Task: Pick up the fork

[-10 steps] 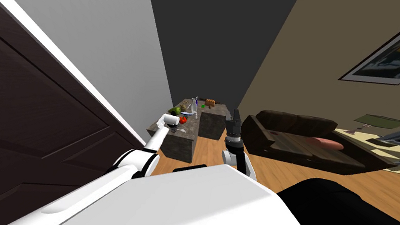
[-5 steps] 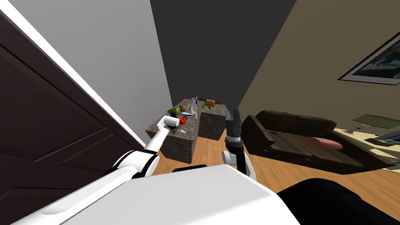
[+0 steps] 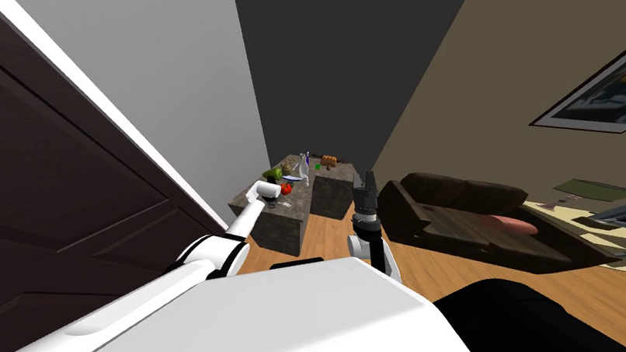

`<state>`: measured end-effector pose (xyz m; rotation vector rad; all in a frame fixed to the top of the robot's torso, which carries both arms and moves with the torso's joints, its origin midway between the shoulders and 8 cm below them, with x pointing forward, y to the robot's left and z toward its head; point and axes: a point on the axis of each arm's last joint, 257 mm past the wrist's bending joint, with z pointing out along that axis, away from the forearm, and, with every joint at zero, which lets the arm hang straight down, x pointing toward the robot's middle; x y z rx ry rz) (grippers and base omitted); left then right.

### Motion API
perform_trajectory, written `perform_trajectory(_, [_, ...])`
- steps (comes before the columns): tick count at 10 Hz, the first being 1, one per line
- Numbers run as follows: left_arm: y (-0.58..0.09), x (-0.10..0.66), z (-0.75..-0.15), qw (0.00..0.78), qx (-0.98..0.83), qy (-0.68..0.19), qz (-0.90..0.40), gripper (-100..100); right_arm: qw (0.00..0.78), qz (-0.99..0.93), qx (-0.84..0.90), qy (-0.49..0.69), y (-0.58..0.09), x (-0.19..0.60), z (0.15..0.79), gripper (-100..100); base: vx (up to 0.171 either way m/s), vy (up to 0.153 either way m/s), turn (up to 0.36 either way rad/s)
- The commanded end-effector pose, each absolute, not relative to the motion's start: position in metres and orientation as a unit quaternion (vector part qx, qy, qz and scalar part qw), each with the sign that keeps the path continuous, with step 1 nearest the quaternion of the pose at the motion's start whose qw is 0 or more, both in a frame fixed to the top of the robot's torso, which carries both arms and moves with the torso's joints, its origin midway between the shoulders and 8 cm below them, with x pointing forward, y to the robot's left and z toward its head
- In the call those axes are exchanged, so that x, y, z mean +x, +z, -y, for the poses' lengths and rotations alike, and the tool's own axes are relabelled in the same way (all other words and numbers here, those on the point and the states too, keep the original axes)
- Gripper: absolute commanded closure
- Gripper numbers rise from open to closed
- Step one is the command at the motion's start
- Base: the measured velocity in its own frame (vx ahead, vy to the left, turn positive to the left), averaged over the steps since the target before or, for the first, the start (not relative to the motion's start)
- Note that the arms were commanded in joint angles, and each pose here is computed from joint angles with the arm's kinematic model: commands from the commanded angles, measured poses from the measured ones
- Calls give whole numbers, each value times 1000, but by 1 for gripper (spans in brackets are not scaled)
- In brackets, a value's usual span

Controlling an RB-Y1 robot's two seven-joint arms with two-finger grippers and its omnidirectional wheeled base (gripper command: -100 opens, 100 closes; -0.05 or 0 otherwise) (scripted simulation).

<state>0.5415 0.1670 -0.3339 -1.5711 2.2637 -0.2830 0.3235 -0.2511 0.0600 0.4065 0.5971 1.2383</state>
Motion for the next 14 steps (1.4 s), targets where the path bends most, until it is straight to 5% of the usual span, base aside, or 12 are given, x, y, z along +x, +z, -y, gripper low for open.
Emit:
perform_trajectory(1, [-334,542,-167,185,-557,-100,-803,0,754,-274,186,567,60,323,251,0,0,0,0])
perform_trajectory(2, [-326,541,-166,184,-556,-100,-804,100,754,-274,186,567,60,323,251,0,-23,1,16])
perform_trajectory(4, [-325,542,-166,185,-556,-101,-804,100,754,-274,186,567,60,323,251,0,-22,-1,7])
perform_trajectory(6, [-309,551,-167,193,-548,-101,-808,-100,754,-274,186,567,60,323,251,0,-8,-18,-24])
perform_trajectory(14, [-285,545,-154,147,-503,-58,-849,-100,754,-274,186,568,60,323,251,0,-23,-102,-103])
